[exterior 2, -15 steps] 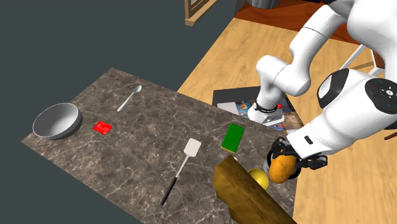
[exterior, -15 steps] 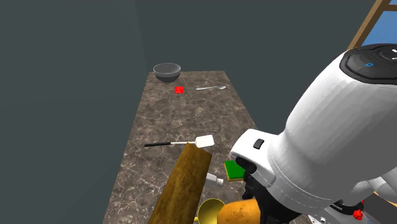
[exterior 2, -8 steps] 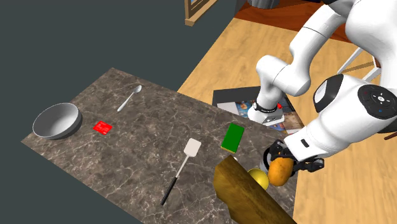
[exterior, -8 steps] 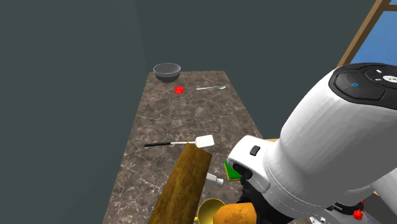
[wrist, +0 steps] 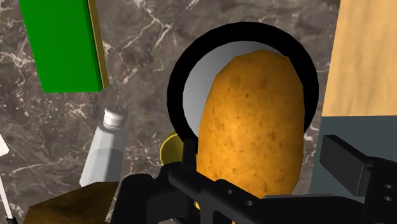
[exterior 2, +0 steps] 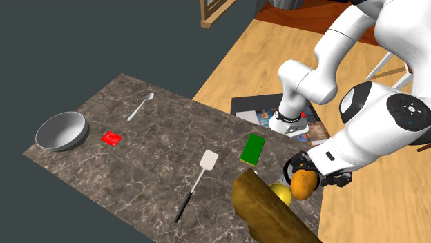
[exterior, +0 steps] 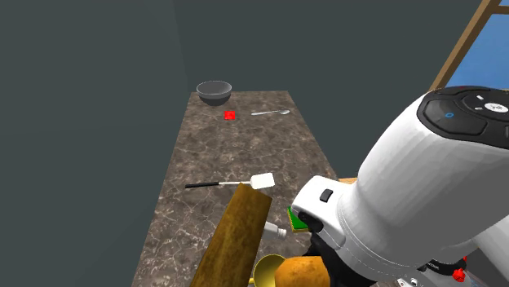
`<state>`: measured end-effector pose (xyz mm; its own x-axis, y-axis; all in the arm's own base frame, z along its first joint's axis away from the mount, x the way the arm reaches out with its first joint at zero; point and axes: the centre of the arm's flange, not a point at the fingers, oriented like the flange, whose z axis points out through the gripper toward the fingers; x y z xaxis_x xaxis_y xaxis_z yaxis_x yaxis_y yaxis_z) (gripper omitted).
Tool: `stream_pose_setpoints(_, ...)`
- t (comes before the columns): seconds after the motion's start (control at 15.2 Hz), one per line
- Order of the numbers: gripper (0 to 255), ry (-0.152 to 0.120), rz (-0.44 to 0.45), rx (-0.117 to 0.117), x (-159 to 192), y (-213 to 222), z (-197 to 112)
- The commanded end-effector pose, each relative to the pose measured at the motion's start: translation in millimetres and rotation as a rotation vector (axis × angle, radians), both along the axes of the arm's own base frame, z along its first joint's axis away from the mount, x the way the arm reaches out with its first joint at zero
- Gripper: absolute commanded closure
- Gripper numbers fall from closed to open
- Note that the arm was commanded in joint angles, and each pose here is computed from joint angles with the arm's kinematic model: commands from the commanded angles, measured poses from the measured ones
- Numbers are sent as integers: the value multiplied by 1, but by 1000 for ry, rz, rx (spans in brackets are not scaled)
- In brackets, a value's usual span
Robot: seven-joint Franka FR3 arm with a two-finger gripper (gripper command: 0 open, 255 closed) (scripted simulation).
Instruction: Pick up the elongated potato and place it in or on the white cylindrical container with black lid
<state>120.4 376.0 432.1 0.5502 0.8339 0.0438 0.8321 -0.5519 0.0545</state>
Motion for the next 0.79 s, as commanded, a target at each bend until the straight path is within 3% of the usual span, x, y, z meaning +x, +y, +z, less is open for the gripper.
stream_pose_setpoints(0.0, 0, 0, 0, 0, 0, 0, 0)
stream_pose_setpoints(0.26, 0, 0, 0, 0, -4, -1, 50)
stream_pose_setpoints(0.73, 0, 0, 0, 0, -4, -1, 50)
